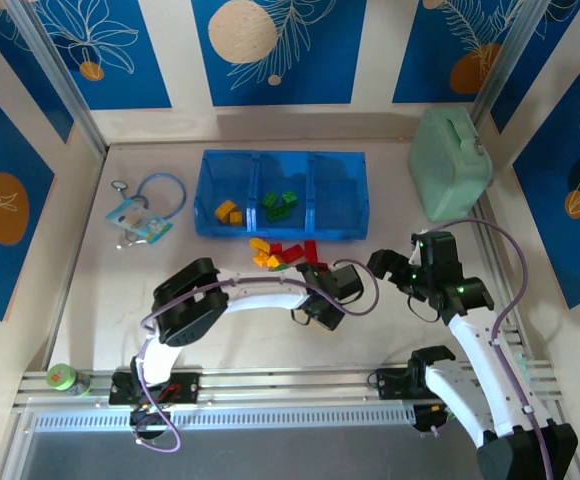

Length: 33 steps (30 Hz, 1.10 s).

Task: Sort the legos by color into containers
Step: Pick up the lego from the middle-left of the table, then place the lego in the container.

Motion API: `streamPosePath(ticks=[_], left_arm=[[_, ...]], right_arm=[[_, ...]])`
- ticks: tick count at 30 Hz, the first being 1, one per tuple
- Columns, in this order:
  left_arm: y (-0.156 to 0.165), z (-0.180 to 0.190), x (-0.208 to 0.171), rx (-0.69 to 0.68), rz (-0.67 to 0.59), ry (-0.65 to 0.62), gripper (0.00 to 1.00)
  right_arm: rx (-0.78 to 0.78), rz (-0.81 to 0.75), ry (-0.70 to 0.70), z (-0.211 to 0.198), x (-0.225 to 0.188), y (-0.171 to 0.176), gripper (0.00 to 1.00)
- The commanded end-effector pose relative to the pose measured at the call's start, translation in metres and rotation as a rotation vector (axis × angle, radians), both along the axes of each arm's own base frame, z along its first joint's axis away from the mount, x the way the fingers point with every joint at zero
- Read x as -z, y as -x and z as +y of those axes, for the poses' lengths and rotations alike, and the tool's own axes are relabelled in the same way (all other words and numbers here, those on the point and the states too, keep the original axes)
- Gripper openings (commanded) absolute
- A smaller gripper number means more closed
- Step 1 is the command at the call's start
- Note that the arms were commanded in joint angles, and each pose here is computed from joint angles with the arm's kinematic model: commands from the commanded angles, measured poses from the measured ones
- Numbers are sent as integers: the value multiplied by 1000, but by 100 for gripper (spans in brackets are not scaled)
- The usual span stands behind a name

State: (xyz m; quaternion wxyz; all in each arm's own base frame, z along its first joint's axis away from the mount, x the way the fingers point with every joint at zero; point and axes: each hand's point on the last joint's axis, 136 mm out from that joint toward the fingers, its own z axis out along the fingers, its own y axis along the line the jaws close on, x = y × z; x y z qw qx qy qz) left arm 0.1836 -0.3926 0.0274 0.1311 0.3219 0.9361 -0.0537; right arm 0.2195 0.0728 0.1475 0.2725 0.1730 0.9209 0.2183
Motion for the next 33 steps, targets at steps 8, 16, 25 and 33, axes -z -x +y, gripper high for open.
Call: streamPosePath(ticks=[8,16,25,33], left_arm=[[-77,49,-97,-172,-88,224,54],[-163,108,-151,-320,-209,303,51],[-254,173,-162,-502,-261,326,51],[-296,215,-133,-620,-228,300,57]], right_arm=[[15,-14,-11,-1,-8,1,92],[17,-10,-15,-1,-5,1,92],[11,-14,-11,-2,-10,2,92],[-103,-40,-47,17,-14,5,90]])
